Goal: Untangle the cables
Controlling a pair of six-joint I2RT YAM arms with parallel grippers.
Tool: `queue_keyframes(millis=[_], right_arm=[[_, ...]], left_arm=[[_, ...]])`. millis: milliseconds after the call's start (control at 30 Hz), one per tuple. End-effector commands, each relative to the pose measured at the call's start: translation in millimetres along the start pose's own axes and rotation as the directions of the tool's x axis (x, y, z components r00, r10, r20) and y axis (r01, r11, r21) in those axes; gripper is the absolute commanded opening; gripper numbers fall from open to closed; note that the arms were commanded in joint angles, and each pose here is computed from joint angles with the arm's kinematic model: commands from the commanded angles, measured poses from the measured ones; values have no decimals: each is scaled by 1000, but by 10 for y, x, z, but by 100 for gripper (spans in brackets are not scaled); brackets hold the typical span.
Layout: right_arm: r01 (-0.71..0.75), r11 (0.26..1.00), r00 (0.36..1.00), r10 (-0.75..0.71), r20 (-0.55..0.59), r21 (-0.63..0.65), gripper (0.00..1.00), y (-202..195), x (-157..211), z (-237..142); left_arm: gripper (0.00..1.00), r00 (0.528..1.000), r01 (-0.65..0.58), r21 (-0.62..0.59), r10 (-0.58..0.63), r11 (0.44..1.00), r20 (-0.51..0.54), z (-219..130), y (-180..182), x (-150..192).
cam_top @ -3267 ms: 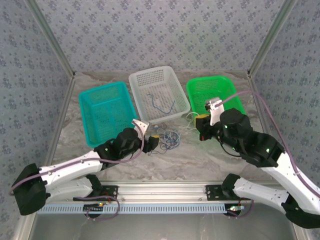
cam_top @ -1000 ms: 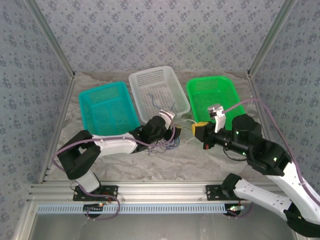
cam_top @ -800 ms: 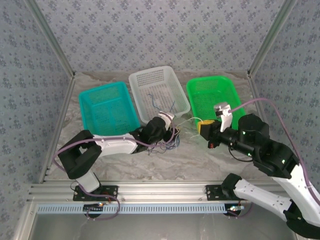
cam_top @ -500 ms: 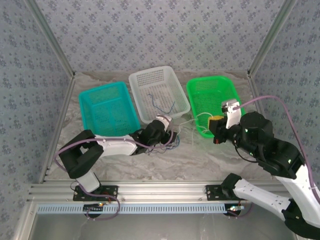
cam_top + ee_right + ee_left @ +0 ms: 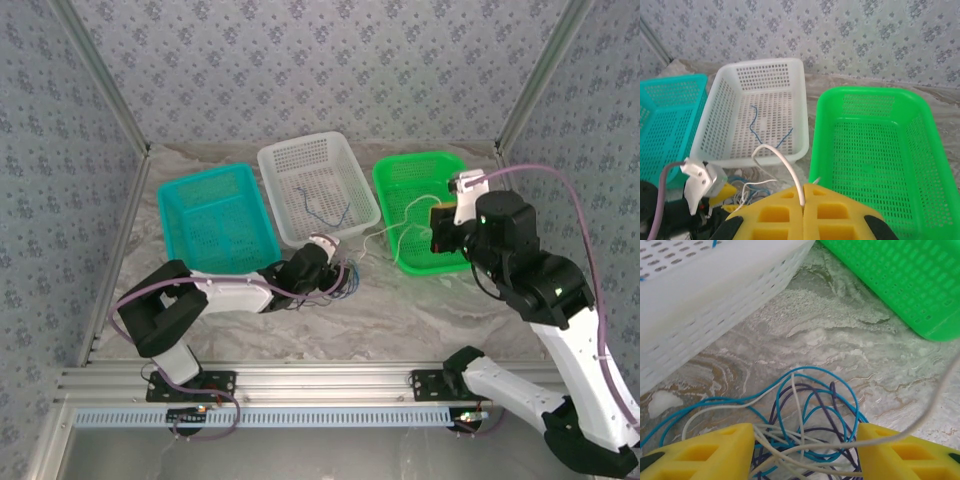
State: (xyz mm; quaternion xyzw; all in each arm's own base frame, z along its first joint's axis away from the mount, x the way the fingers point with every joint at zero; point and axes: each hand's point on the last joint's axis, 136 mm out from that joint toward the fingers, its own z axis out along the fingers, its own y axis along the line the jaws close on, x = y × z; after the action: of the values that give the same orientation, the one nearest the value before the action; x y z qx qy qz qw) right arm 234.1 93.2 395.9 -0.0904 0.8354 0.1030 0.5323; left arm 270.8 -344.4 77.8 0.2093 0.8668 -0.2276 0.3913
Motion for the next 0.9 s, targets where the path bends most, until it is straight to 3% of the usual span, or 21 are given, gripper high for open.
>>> queue_keyframes(millis=[0,167,267,467,867], right_arm=[[-19,999,989,24,149,-41,0,-2,-421,-271],[-45,998,992,49,117,-37,0,-45,-418,-145],[-81,992,990,92,109,-95,0,27,-391,-57],[-97,994,989,101,107,-41,0,-100,-376,-25],[-232,972,956,218,198,49,0,-538,-628,-125]], left_arm=[[49,1000,16,-37,-16,999,-13,-44,74,91],[32,999,19,-32,-20,999,-33,-13,82,167],[27,999,22,-25,-22,999,-34,-6,60,161],[2,999,11,-26,-12,1000,-42,-7,67,184],[0,994,1,-111,-14,994,-109,70,264,455]])
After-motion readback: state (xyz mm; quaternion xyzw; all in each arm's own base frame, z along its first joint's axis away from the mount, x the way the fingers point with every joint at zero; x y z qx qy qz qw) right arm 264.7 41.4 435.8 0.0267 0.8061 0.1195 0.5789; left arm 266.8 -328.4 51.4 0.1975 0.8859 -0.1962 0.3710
